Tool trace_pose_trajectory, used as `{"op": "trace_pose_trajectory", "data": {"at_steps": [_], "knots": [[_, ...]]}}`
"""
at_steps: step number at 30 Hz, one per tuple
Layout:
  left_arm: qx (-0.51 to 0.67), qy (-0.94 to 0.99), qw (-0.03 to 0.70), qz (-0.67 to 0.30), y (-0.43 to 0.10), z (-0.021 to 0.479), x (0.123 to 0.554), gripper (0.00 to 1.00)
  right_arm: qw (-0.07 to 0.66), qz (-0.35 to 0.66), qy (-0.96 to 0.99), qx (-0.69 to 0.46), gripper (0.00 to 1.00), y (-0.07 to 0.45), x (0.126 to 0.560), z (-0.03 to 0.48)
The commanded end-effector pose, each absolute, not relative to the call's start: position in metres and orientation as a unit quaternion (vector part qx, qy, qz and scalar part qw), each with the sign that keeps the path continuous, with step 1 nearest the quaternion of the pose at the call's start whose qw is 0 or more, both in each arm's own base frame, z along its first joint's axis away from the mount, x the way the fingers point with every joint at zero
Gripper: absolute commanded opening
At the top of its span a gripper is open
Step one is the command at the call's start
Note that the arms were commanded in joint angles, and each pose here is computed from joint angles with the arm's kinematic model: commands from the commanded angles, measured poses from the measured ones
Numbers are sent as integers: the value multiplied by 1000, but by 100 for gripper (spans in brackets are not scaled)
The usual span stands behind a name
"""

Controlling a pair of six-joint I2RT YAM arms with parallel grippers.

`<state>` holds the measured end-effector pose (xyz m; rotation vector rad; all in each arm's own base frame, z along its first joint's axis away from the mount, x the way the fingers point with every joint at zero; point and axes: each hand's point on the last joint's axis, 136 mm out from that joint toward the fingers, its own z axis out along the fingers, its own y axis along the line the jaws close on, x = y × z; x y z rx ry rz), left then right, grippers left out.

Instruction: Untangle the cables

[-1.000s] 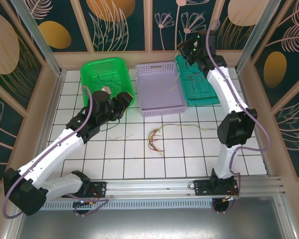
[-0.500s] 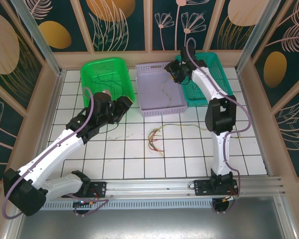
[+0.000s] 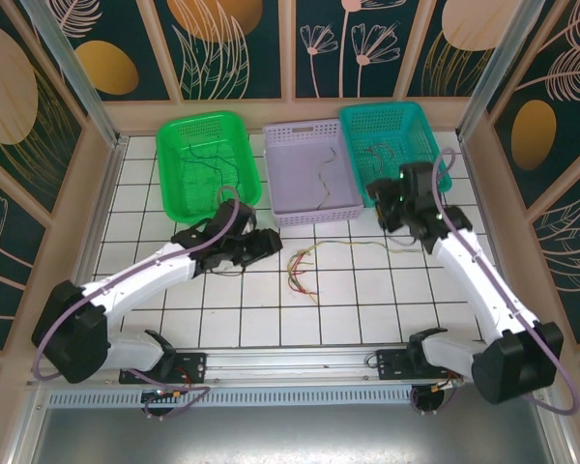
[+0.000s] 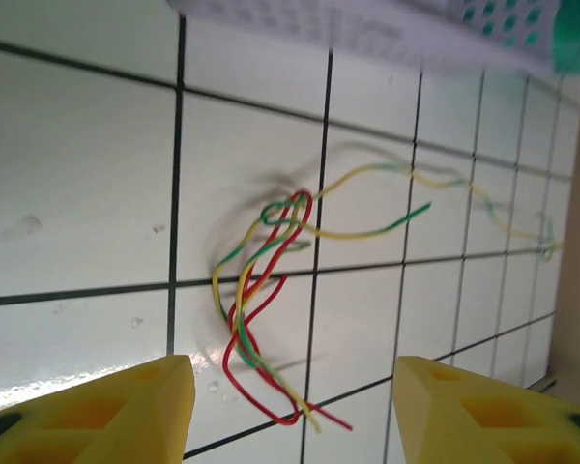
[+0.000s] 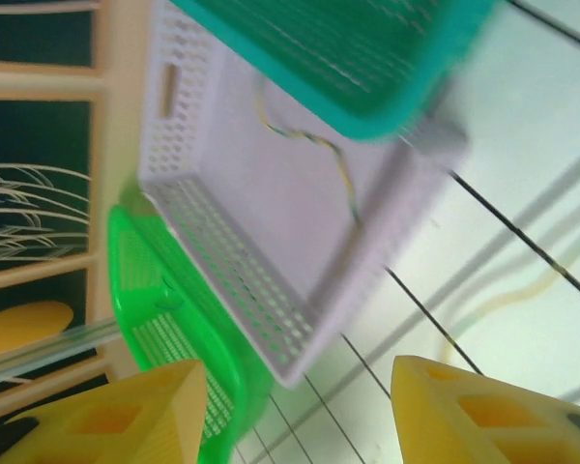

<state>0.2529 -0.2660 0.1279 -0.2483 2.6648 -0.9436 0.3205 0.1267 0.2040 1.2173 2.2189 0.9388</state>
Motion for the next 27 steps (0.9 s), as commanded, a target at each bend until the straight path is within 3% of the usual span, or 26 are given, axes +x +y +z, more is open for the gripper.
{"op": "trace_pose_trajectory", "data": {"at_steps": [1, 9, 27], "knots": [[-22, 933, 145, -329, -288, 118, 247, 57, 106, 366, 776, 502, 54, 153, 295, 136], [14, 945, 139, -296, -312, 88, 251, 58, 34, 367, 759, 537, 57, 182, 297, 92], [48, 946, 177, -267, -314, 80, 268, 57, 4, 331, 714, 617, 47, 190, 330, 34]]}}
